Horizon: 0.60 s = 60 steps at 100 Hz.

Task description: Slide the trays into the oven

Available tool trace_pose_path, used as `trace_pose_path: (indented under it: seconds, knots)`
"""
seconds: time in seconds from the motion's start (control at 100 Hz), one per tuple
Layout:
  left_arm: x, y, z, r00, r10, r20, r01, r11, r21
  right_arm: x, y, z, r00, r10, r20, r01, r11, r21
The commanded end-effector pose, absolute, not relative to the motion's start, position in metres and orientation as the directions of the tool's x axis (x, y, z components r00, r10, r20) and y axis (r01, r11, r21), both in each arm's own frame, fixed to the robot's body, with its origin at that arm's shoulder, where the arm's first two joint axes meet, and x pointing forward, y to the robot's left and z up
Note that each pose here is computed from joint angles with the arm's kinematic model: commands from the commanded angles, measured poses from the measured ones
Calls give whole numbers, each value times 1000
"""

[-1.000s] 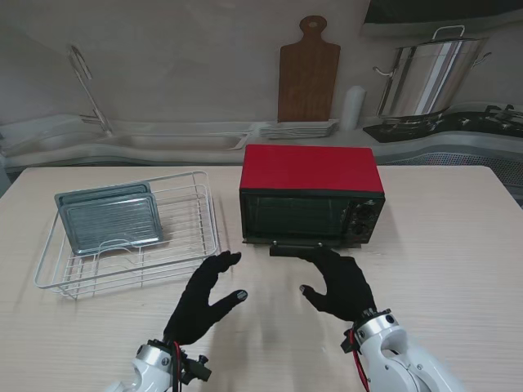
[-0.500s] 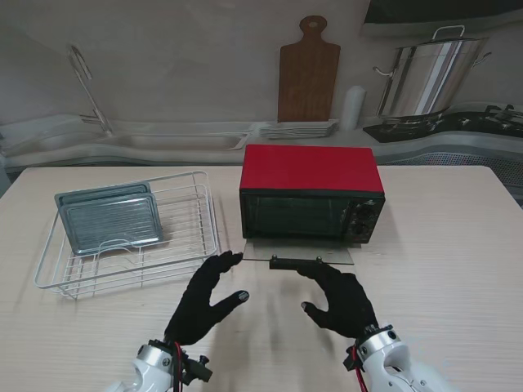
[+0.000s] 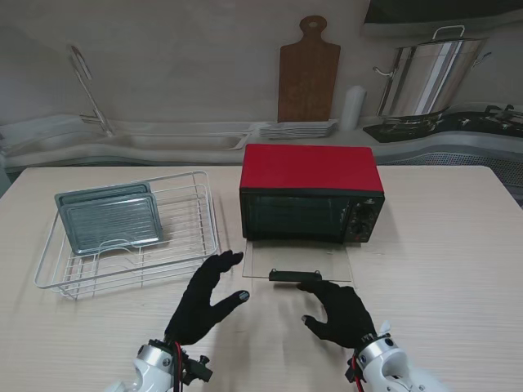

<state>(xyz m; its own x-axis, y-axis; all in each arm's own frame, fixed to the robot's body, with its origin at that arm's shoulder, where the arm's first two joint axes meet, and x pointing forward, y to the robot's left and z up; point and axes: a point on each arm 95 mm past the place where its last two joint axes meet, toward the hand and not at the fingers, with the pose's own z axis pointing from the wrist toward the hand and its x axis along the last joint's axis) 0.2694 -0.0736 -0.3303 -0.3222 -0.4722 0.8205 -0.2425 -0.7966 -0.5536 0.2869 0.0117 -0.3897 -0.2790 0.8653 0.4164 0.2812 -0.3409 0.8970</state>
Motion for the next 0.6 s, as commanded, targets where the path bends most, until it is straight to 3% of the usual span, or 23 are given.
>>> trace_pose_path:
  seconds: [0.0,0.59]
  knots:
    - [266,-77,-329,-320,-465,826,-257,-796,-548,284,12,-398,-268,869,416,315,-329,890]
    - [266,-77,-329,-316,-468,825,-261,-794,-550,284,12,-409,-254,874,414,370,-307,876]
